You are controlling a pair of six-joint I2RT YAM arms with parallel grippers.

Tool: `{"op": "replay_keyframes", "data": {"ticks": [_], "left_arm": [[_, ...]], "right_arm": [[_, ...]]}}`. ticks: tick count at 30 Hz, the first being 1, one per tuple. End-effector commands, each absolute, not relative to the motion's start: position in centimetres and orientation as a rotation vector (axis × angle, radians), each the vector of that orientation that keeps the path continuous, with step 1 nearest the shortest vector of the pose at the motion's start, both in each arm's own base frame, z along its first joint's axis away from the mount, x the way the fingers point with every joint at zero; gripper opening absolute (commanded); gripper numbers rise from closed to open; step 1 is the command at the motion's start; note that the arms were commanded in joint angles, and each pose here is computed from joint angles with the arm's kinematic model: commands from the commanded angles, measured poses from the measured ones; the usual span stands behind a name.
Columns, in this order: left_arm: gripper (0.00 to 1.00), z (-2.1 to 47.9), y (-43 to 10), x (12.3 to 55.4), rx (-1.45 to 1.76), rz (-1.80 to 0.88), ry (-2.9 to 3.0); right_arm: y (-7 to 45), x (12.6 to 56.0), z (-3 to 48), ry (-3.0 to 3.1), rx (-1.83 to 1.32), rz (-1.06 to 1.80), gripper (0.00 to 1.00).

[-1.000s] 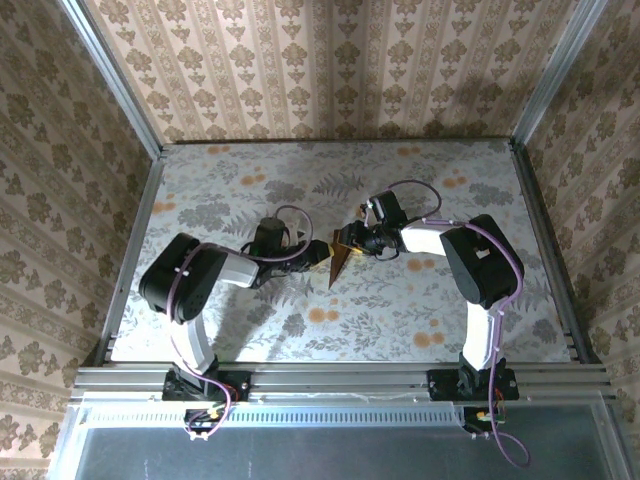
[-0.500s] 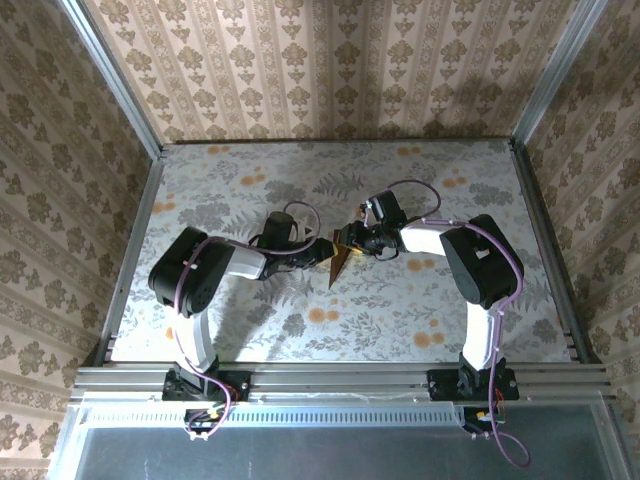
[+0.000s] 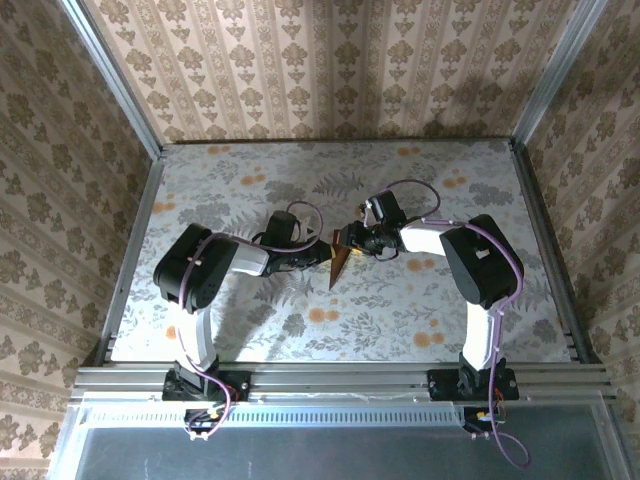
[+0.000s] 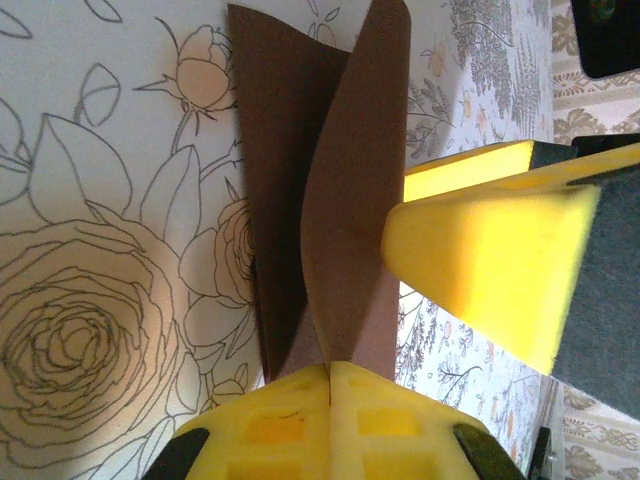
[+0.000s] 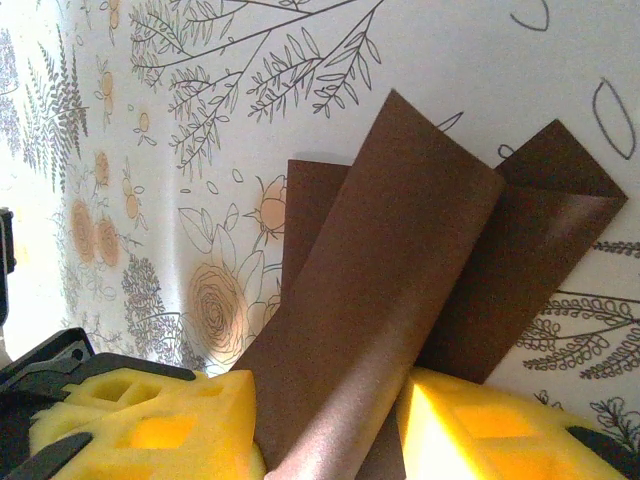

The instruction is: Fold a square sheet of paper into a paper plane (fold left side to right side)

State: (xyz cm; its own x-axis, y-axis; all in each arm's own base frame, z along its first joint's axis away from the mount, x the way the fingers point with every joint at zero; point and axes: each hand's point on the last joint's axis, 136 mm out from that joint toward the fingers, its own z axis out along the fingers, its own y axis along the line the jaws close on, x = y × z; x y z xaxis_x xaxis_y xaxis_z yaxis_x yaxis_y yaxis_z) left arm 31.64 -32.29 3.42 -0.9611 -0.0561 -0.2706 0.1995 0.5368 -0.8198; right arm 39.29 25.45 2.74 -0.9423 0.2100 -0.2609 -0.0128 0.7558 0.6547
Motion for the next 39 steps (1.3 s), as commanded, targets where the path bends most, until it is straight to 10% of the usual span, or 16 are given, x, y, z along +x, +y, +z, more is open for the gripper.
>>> {"op": "replay_keyframes", "data": {"ticks": [1,39], "left_arm": [[0.04,3.2,-32.2,32.5,0.147,-1.36,2.509],[0.0,-3.5,-29.6,31.1,0.187,-1.049,2.728]], "right_arm": [[23.5,37.5,-1.5,2.774,0.192,0.81,0.44],[24.1,37.9,1.7,2.7,0.244,0.969,0.44]]}}
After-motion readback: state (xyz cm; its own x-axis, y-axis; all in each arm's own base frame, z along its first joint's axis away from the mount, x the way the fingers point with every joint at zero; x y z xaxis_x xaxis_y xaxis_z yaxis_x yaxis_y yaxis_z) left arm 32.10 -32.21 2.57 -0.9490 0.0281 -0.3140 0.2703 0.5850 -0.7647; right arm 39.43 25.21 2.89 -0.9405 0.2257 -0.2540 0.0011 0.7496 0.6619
